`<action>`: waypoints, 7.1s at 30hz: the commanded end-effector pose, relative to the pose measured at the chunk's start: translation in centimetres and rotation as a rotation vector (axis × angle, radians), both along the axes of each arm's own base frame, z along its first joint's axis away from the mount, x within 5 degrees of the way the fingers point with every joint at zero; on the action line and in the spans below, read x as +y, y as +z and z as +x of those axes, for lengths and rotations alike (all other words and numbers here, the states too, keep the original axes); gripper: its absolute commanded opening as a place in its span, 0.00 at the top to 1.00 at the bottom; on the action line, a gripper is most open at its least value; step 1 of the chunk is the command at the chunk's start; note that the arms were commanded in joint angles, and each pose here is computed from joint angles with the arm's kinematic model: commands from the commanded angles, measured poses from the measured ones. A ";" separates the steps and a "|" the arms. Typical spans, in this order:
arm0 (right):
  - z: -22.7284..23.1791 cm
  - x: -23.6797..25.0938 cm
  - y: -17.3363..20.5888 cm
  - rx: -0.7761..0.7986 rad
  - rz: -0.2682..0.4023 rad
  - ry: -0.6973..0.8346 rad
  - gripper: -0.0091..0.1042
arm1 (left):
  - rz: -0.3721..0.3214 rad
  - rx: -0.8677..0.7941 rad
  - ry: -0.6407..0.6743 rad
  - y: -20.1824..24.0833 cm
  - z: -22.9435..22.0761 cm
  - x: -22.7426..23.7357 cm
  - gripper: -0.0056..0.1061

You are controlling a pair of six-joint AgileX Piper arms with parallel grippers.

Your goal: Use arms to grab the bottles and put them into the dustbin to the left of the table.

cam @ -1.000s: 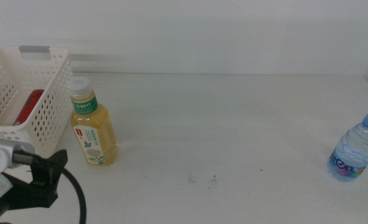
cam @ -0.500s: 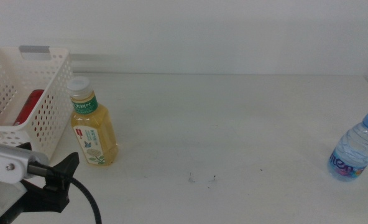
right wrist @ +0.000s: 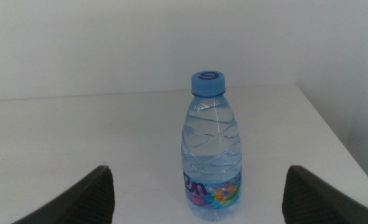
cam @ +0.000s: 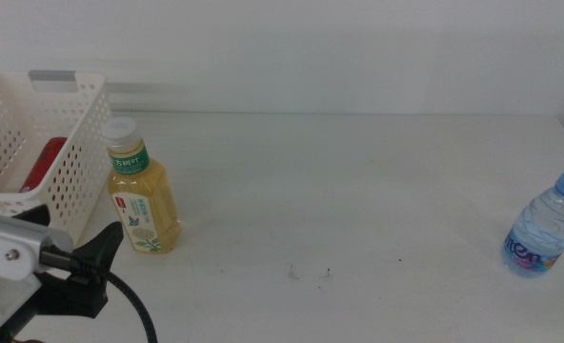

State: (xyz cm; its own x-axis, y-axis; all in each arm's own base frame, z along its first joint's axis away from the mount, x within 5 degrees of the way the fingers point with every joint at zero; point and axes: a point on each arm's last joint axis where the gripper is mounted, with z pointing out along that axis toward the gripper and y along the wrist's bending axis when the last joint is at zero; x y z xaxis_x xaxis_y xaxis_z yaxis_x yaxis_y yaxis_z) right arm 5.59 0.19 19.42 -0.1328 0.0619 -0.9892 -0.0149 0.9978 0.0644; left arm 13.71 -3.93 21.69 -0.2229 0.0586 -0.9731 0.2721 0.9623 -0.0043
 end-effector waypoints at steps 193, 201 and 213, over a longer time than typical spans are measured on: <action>0.0 -0.1 0.0 -0.010 -0.011 -0.007 0.17 | 0.119 1.033 0.083 2.8 29.0 15.1 0.72; 0.0 -0.1 0.0 -0.010 -0.011 -0.007 0.17 | 0.166 1.037 0.091 3.3 28.9 15.0 0.16; 0.0 -0.1 0.0 -0.010 -0.011 -0.007 0.17 | 0.295 0.864 0.133 12.0 26.2 10.0 0.11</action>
